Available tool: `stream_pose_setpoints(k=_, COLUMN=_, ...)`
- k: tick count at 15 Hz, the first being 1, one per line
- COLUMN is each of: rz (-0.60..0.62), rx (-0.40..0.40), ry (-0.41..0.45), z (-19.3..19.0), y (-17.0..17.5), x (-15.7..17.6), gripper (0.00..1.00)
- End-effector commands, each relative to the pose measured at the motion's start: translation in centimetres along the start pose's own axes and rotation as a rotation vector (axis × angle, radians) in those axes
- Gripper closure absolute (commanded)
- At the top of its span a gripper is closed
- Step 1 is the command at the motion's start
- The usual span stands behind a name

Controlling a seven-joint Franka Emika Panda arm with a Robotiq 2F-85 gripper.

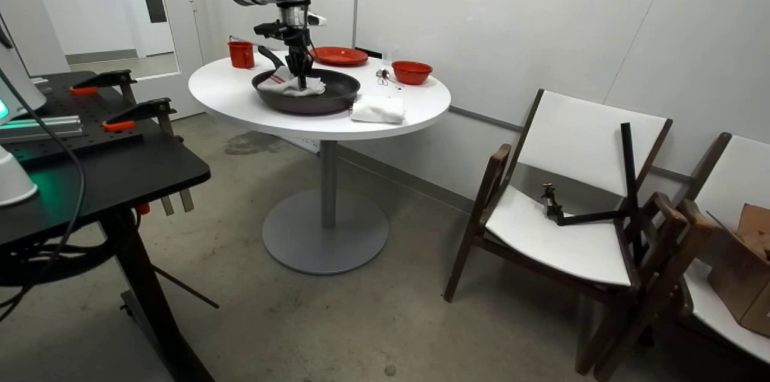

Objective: Wipe the pan with the white cloth

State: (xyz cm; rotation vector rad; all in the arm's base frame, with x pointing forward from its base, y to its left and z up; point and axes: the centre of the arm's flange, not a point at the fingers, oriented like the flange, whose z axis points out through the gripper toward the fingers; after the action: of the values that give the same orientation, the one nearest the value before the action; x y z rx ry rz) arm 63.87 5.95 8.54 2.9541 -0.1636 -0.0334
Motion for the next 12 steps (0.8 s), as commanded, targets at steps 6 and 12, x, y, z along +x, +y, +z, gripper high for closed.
stream_pose_setpoints(k=6, rz=0.046, rx=-0.024, ry=-0.027, z=2.8, y=2.7, x=1.9, gripper=0.95)
stream_pose_setpoints(k=12, rz=0.158, rx=-0.036, ry=-0.046, z=4.6, y=9.1, x=2.2, gripper=0.95)
